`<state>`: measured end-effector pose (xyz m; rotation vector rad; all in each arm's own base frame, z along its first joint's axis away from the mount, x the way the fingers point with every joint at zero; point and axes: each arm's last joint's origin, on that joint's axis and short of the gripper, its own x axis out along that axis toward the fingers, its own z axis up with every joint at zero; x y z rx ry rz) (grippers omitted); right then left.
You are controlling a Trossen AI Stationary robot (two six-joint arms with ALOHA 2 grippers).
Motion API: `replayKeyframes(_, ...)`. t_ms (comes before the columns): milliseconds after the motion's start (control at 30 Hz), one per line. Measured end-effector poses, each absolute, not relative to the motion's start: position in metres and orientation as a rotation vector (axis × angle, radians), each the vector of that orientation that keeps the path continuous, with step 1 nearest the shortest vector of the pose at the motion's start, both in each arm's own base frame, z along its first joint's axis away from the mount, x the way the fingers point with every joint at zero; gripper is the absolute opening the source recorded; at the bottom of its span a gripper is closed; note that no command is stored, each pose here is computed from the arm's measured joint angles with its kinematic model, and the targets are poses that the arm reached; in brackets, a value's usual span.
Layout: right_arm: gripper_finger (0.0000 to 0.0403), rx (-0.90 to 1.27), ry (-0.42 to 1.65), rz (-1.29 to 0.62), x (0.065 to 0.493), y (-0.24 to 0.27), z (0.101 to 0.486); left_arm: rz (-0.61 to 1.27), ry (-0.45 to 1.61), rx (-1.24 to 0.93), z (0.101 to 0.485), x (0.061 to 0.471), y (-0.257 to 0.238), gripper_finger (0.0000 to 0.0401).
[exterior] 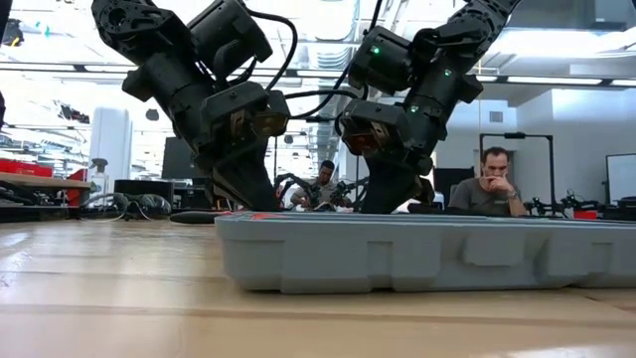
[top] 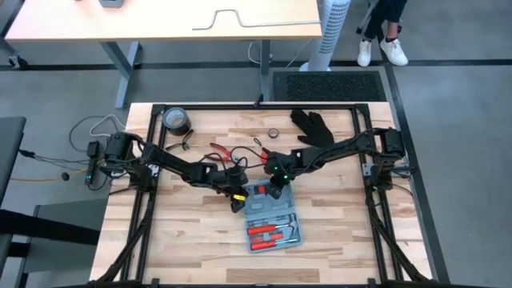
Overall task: Prefit tool cases
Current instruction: Remove the orange hex key set from the gray prefit tool case
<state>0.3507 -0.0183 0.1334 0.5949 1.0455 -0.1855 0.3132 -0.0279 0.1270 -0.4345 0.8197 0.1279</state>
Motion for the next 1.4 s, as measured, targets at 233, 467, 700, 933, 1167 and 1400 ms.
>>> replayKeyframes(233,0.0,0.603,1.038,-0.153,0.354,-0.019,0.129,0.15,0.812,-0.432,0.127,0.313,-0.027,0.0)
replayKeyframes(467,0.0,0.61,1.094,-0.168,0.355,-0.019,0.117,0.161,0.812,-0.444,0.126,0.313,-0.027,0.0)
replayKeyframes(700,0.0,0.686,1.028,-0.075,0.361,-0.02,0.119,0.162,0.804,-0.47,0.119,0.317,-0.028,0.0)
replayKeyframes(933,0.0,0.729,0.979,0.023,0.367,-0.018,0.121,0.145,0.818,-0.512,0.107,0.321,-0.029,0.0)
replayKeyframes(1167,0.0,0.76,0.918,0.157,0.373,-0.014,0.127,0.167,0.796,-0.514,0.105,0.323,-0.028,0.0)
replayKeyframes(1400,0.0,0.763,0.943,0.106,0.367,-0.017,0.134,0.169,0.792,-0.492,0.106,0.323,-0.026,0.0)
